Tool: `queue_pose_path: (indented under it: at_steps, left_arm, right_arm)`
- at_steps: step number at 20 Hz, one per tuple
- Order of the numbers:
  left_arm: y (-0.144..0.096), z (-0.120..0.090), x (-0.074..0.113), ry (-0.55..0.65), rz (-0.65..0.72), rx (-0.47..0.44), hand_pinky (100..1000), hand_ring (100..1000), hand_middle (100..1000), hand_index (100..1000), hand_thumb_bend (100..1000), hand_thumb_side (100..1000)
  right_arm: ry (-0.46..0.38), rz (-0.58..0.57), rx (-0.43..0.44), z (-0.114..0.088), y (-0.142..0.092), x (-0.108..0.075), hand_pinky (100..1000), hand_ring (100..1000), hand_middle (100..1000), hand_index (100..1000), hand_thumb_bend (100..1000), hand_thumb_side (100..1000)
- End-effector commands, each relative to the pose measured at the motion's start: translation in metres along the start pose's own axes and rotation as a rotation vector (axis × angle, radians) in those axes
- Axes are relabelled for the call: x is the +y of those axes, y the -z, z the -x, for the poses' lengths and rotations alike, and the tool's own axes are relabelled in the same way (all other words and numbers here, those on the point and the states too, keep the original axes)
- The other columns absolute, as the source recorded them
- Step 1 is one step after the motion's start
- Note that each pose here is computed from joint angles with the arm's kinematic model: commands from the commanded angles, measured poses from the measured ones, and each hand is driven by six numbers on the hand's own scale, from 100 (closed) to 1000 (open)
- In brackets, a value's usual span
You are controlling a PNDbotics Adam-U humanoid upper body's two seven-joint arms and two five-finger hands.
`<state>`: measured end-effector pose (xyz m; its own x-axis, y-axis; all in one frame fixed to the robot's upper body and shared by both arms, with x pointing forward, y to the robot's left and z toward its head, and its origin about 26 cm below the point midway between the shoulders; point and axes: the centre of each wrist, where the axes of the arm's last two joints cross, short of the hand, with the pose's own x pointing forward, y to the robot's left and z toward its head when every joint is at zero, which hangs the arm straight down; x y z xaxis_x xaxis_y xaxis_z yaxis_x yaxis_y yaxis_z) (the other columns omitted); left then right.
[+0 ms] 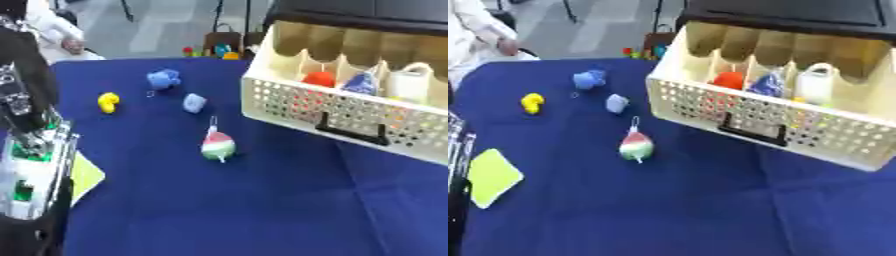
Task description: Pick up objects from table and place into drawer.
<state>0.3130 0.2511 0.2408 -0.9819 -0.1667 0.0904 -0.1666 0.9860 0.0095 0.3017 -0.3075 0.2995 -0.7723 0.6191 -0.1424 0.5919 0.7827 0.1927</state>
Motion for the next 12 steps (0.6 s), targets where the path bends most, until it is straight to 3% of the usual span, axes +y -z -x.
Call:
queue_pose_path:
  at_steps: [1, 7, 12]
  left_arm:
    - [0.005, -0.003, 0.002, 0.006, -0.004, -0.023, 612, 811, 742, 893, 361, 698]
    - [0.006, -0.002, 0.006, 0.026, 0.009, -0.018, 610, 812, 743, 893, 343, 700]
    - [0.014, -0.004, 0.036, 0.178, 0.123, -0.002, 604, 811, 744, 898, 262, 695]
  right_arm:
    - [0.006, 0.010, -0.043, 0.000, 0.009, -0.003, 560, 612, 685, 736, 100, 910]
    - [0.009, 0.007, -0.044, 0.000, 0.009, -0.002, 560, 611, 680, 735, 100, 911]
    - [0.009, -0.002, -0.043, 0.000, 0.008, -0.003, 560, 611, 680, 735, 100, 911]
